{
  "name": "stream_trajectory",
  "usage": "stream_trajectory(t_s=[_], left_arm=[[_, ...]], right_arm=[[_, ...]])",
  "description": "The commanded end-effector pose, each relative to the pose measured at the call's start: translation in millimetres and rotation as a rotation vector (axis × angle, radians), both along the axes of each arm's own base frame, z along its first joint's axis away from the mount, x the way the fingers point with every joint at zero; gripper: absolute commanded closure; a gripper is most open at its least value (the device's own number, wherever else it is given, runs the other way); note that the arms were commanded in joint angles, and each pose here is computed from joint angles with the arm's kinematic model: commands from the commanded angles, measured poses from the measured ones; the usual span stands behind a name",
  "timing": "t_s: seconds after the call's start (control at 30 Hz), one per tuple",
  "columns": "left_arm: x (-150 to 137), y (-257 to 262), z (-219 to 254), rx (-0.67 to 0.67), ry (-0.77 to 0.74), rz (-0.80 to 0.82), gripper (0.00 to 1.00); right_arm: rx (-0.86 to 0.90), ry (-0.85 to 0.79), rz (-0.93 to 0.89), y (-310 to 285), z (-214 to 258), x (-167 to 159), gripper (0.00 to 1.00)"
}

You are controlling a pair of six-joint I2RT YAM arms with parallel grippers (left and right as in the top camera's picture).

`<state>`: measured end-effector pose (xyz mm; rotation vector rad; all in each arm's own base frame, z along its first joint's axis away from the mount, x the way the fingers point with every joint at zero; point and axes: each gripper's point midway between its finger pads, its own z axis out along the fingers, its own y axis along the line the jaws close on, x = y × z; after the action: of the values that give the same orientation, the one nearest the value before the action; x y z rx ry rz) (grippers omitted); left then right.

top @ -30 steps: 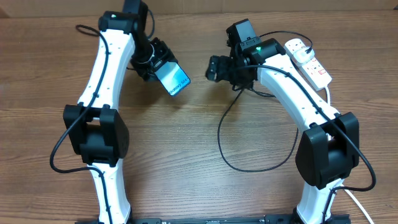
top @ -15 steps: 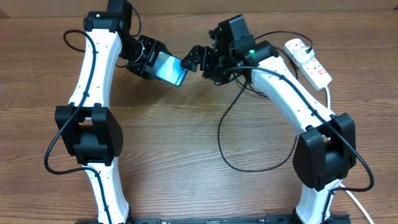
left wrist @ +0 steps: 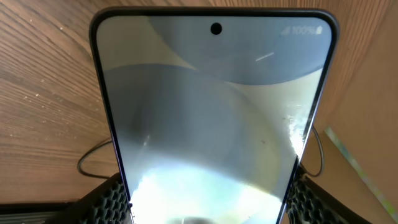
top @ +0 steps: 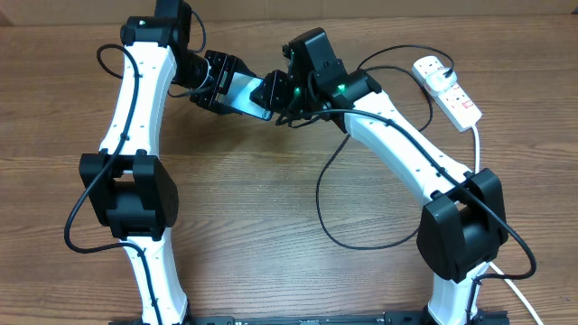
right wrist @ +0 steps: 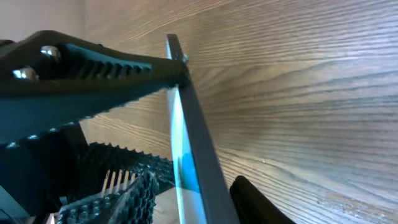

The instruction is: Plug charger to phone and switch on socket

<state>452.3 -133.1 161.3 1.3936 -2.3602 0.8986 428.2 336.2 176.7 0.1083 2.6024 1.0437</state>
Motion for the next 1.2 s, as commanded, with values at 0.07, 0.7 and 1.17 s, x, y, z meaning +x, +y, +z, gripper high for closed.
stream_trajectory(t_s=[0.07, 0.7, 1.17], left_arm=[[-7, -13, 10, -0.068, 0.025, -0.006, 0.96], [-8, -19, 14, -0.100, 0.022, -0.024, 0.96], [-7, -15, 11, -0.059, -0.103, -0.156, 0.49]], right_arm=[[-0.016, -0.020, -0.037, 3, -2, 6, 0.63], [-0.010, -0.034, -0.030, 14, -11, 10, 0.93], [0.010, -0.014, -0.083, -18, -9, 31, 0.96]])
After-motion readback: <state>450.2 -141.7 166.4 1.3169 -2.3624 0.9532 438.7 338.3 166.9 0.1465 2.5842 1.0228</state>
